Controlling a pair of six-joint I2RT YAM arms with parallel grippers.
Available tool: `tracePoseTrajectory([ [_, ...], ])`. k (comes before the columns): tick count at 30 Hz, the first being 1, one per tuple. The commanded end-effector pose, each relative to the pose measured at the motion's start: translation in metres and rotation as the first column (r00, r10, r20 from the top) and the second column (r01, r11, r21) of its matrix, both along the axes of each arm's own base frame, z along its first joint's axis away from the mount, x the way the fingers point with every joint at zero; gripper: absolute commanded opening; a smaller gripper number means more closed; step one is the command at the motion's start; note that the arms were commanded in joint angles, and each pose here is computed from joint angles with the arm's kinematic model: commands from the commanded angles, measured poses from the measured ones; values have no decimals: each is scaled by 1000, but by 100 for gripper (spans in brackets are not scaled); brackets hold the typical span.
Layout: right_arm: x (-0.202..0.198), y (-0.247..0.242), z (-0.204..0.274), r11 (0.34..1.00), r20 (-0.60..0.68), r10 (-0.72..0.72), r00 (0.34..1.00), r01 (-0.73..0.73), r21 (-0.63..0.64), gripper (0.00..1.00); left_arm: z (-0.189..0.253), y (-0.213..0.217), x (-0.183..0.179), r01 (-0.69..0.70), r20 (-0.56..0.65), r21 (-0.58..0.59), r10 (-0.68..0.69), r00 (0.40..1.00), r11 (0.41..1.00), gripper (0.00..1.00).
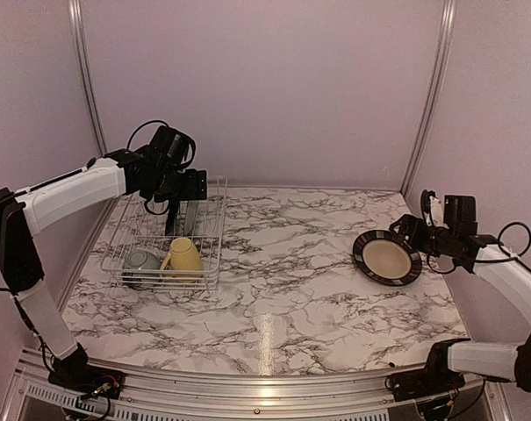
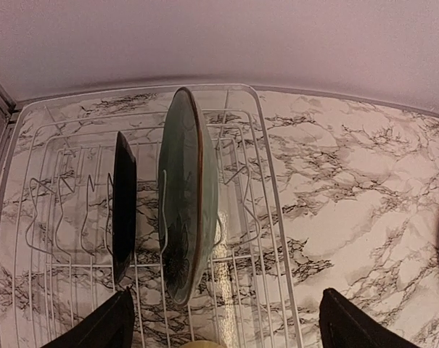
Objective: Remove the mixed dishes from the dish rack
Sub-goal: Grab the plate from the dish rack.
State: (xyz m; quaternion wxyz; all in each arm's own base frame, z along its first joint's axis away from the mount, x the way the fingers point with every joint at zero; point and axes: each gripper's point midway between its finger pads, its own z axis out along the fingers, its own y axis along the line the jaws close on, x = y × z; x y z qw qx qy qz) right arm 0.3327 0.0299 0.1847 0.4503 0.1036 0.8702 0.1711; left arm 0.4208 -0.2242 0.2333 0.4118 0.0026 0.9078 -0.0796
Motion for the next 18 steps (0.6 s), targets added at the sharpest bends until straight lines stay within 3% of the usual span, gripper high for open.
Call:
tracePoseTrajectory([
  [1,1,29,-6,993,-43,107,993,-109,-54,92,-28,6,10,53,-96,151,-39,995,987,89],
  [8,9,31,-16,997,-124,66,990,-72,-41,98,-47,6,34,44,-119,207,-19,993,977,85],
  [18,5,23,4,996,-58,46,997,-50,-71,99,-69,6,52,70,-125,271,-37,991,960,79],
])
